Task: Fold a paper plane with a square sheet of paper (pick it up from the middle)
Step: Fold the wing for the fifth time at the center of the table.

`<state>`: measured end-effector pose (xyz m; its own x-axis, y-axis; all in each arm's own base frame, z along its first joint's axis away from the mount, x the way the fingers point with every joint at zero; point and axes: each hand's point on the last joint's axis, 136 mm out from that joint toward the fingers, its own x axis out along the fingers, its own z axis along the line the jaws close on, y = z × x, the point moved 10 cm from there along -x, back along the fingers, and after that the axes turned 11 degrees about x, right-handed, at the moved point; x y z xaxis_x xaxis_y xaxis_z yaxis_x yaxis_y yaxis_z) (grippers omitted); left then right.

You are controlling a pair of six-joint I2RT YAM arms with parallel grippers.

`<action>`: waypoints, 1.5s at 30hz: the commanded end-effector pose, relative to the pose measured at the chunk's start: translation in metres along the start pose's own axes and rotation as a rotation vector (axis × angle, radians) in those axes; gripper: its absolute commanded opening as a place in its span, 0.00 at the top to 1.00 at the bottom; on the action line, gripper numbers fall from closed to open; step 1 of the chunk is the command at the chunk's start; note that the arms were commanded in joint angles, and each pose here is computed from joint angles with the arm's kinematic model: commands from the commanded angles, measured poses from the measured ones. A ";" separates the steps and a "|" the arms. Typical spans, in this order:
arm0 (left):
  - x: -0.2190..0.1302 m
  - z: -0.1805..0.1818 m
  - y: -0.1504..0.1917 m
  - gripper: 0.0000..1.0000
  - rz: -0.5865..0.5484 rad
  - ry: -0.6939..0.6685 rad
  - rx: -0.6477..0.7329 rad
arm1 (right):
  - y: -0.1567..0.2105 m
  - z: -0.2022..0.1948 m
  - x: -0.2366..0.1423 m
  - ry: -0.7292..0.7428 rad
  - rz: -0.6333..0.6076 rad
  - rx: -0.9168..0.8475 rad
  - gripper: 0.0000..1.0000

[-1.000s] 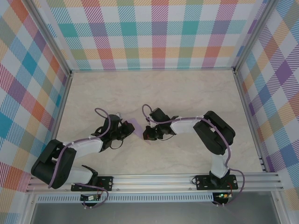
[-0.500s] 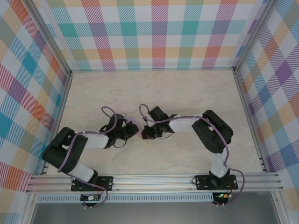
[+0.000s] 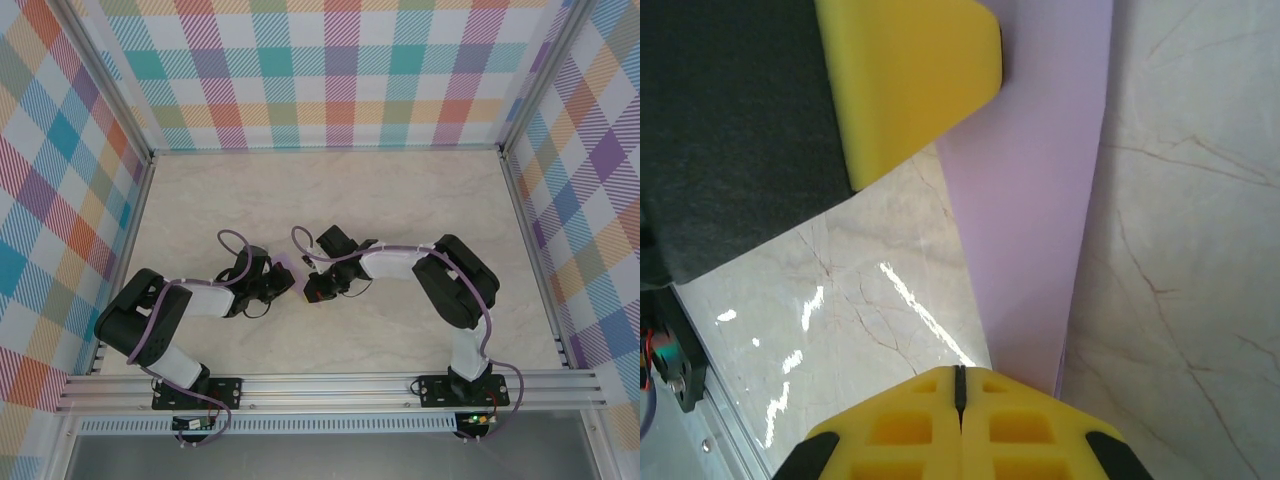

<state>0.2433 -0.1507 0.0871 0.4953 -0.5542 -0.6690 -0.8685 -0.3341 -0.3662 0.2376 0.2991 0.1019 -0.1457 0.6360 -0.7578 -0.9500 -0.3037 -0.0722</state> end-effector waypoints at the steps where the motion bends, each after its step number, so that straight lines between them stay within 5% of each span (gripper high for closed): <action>1: 0.004 0.017 0.012 0.99 0.036 -0.108 -0.023 | 0.001 -0.006 0.000 0.003 0.047 -0.021 1.00; 11: 0.004 0.021 0.015 1.00 0.031 -0.124 -0.025 | -0.015 0.012 -0.022 -0.078 -0.002 -0.021 1.00; 27: 0.005 0.020 0.014 1.00 0.037 -0.122 -0.028 | -0.031 0.002 0.007 -0.082 0.058 -0.008 1.00; 45: 0.006 0.018 0.011 1.00 0.035 -0.128 -0.025 | 0.030 -0.034 -0.003 0.041 0.154 0.015 1.00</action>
<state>0.2442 -0.1516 0.0863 0.5049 -0.5461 -0.6685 -0.8626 -0.3480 -0.3673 0.2324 0.2781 0.0906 -0.2269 0.6250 -0.7469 -0.9286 -0.3701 -0.0276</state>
